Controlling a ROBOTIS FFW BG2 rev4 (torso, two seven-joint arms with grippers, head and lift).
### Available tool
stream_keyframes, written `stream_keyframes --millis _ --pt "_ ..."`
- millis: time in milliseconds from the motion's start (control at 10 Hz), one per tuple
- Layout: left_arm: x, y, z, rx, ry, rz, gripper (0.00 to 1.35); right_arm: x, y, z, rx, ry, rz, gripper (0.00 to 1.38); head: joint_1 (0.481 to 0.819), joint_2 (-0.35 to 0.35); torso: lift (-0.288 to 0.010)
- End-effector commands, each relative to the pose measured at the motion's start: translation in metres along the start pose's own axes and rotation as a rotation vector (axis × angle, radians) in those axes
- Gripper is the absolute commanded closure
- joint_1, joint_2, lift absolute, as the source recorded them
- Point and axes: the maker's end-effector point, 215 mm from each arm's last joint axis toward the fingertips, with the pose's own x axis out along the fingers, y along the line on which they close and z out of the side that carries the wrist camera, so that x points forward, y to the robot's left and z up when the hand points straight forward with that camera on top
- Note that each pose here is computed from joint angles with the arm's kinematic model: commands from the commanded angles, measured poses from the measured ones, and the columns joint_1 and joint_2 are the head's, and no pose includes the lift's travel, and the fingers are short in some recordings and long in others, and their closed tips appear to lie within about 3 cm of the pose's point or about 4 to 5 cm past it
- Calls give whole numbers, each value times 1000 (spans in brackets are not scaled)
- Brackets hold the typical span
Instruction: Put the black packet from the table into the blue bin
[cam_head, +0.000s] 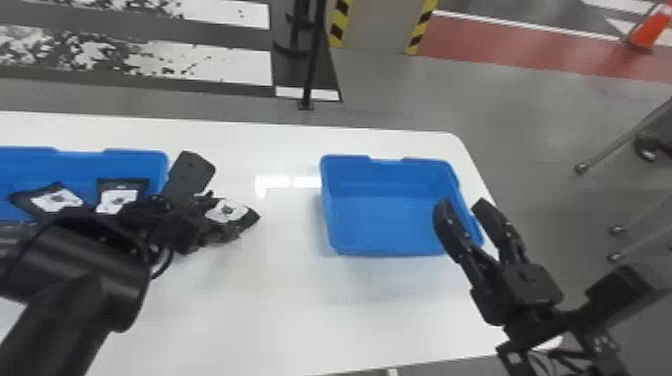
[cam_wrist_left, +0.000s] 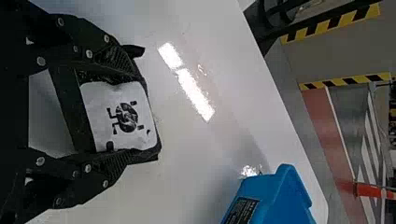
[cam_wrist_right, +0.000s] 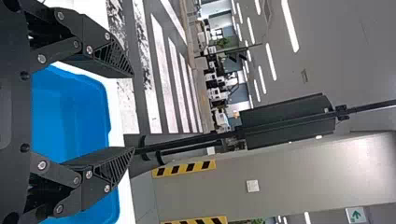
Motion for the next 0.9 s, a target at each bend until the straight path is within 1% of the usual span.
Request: stream_keyframes --millis 0,100,200,300,400,500,600,700,800 --pt "-3 5 16 28 -60 0 1225 1 0 -2 1 2 1 510 695 -227 -110" --pt "-5 7 27 44 -99 1 1210 1 0 -1 1 -1 0 510 695 -227 -110" --pt "-6 5 32 61 -117 -8 1210 1 1 -1 2 2 2 510 695 -228 -110" --pt "-8 -2 43 46 -160 -41 1210 1 0 -2 2 4 0 510 695 -231 -110" --pt "-14 -9 62 42 -217 -76 1210 -1 0 -4 2 7 -1 510 695 -234 -110" --pt "-32 -14 82 41 -273 -90 1210 -1 0 -4 2 7 -1 510 695 -248 -110" --pt "-60 -4 94 32 -319 -59 1210 -1 0 -2 1 4 0 510 695 -259 -110" --pt "-88 18 100 24 -357 -4 1210 -1 0 -4 2 7 -1 510 695 -259 -110" --pt "-117 43 93 10 -371 60 1210 -1 0 -2 1 4 0 510 695 -250 -110"
